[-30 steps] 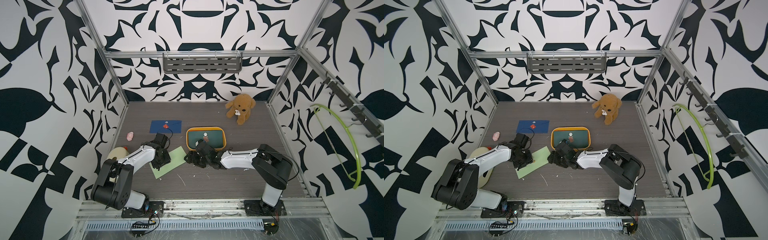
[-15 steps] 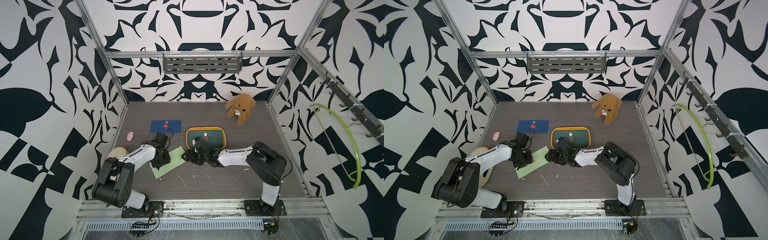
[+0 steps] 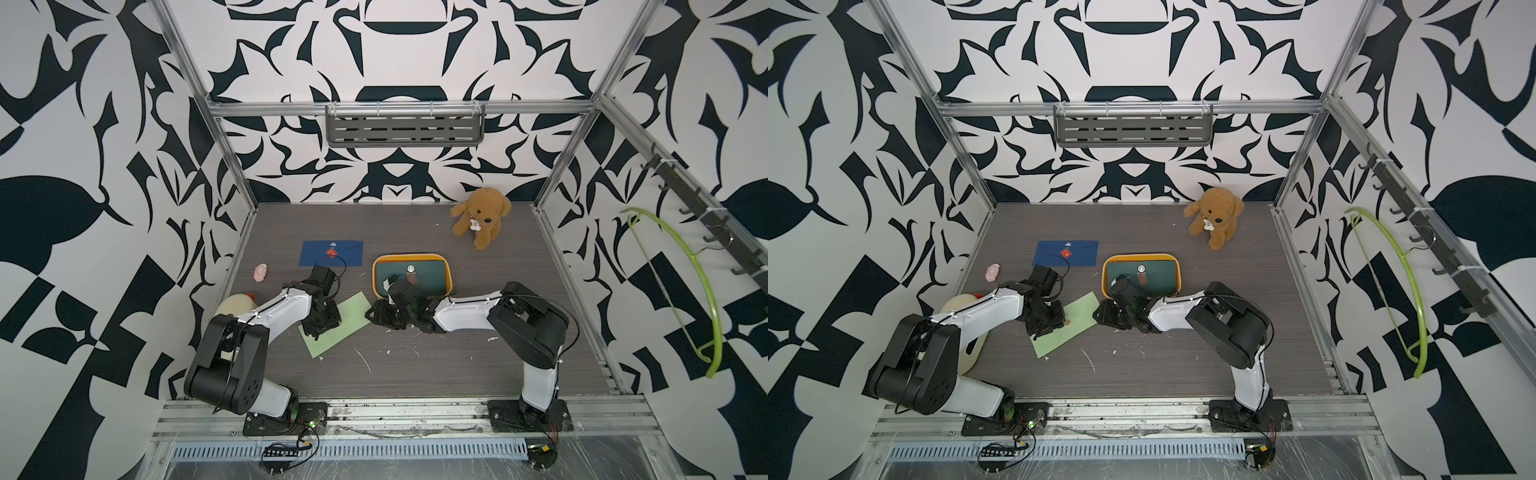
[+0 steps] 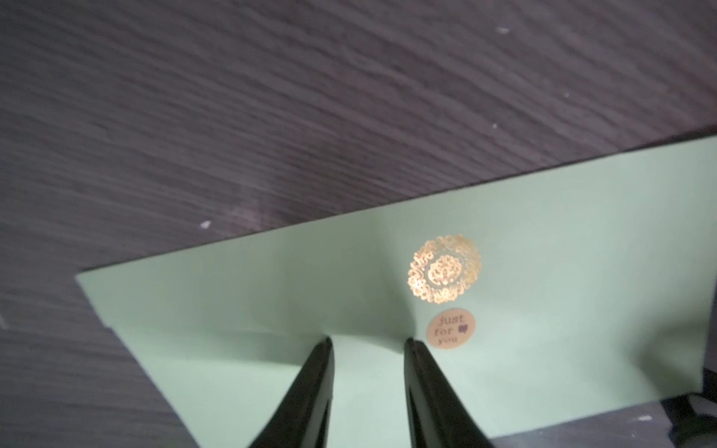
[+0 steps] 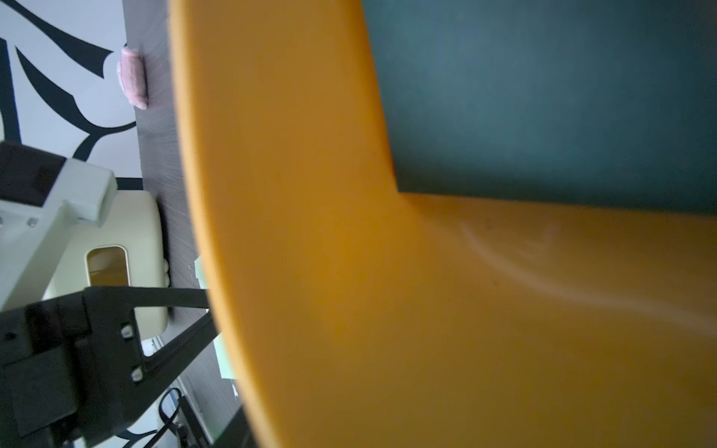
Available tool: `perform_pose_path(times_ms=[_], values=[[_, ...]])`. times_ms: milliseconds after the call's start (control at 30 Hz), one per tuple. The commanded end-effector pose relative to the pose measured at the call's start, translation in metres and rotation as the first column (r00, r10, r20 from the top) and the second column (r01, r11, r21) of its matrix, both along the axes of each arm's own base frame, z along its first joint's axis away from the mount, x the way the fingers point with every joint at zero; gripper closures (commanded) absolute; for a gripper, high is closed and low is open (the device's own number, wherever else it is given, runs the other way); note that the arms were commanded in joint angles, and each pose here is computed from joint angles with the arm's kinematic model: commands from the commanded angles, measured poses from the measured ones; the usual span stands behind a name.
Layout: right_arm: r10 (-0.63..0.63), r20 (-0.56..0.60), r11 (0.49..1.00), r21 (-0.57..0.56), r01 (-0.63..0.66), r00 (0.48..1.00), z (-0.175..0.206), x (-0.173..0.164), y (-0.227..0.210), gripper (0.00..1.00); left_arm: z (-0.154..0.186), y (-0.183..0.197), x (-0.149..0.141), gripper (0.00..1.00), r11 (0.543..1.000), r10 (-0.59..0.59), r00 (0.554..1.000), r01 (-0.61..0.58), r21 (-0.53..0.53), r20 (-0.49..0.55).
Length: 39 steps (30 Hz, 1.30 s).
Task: Put the sealed envelopes into the storage box
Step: Pick up the envelope from the center of the board.
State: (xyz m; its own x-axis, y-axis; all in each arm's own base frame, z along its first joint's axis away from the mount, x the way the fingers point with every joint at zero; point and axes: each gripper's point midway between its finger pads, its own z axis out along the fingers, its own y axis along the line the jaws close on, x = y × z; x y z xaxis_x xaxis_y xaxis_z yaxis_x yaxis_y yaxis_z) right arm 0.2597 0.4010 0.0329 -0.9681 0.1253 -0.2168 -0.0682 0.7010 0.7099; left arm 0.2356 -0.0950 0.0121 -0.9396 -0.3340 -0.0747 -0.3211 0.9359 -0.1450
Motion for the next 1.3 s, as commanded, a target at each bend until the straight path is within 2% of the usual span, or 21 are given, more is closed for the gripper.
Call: perform_pose_path(times_ms=[0,200,400,533,667,767,867,933,1000,1067,1167,1267], values=[[0.016,-0.067,0.996,-0.085,-0.021,0.998,-0.022,-0.014,-0.01,0.58,-0.029,-0.01,-0.013,0.65,0.998,-0.032,0.998,0.029,-0.059,-0.059],[0.024,-0.055,0.996,-0.084,-0.028,0.998,-0.019,-0.011,-0.005,0.7,-0.029,-0.013,-0.014,0.66,0.997,-0.036,0.998,0.032,-0.074,-0.051],[0.035,-0.043,0.995,-0.089,-0.039,0.998,-0.016,-0.009,-0.004,0.88,-0.028,-0.013,-0.015,0.66,0.996,-0.037,0.998,0.033,-0.08,-0.042],[0.048,-0.033,0.995,-0.09,-0.05,0.998,-0.011,-0.009,-0.003,0.92,-0.023,-0.015,-0.012,0.62,0.995,-0.037,0.999,0.034,-0.09,-0.031],[0.061,-0.006,0.994,-0.089,-0.061,0.998,0.003,-0.009,-0.005,0.93,0.004,-0.021,0.006,0.52,0.992,-0.058,0.998,0.061,-0.107,0.031],[0.075,0.033,0.993,-0.096,-0.071,0.997,0.021,-0.008,-0.009,0.94,0.04,-0.03,0.029,0.49,0.986,-0.098,0.989,0.112,-0.126,0.113],[0.108,0.078,0.99,-0.102,-0.1,0.991,0.042,-0.01,-0.013,0.95,0.075,-0.044,0.05,0.48,0.961,-0.198,0.958,0.231,-0.149,0.207],[0.146,0.116,0.986,-0.098,-0.135,0.982,0.058,-0.013,-0.013,0.94,0.093,-0.052,0.058,0.47,0.93,-0.297,0.922,0.339,-0.143,0.249],[0.219,0.149,0.974,-0.092,-0.207,0.964,0.072,-0.021,-0.011,0.95,0.105,-0.06,0.06,0.45,0.875,-0.414,0.863,0.466,-0.135,0.29],[0.255,0.171,0.964,-0.123,-0.237,0.952,0.081,-0.025,-0.015,0.96,0.111,-0.057,0.062,0.45,0.853,-0.452,0.838,0.506,-0.126,0.305],[0.27,0.184,0.956,-0.166,-0.241,0.945,0.087,-0.027,-0.024,0.96,0.117,-0.043,0.067,0.45,0.875,-0.397,0.862,0.459,-0.155,0.316],[0.26,0.189,0.955,-0.198,-0.222,0.947,0.086,-0.025,-0.03,0.96,0.123,-0.029,0.069,0.44,0.909,-0.271,0.911,0.349,-0.229,0.31]])
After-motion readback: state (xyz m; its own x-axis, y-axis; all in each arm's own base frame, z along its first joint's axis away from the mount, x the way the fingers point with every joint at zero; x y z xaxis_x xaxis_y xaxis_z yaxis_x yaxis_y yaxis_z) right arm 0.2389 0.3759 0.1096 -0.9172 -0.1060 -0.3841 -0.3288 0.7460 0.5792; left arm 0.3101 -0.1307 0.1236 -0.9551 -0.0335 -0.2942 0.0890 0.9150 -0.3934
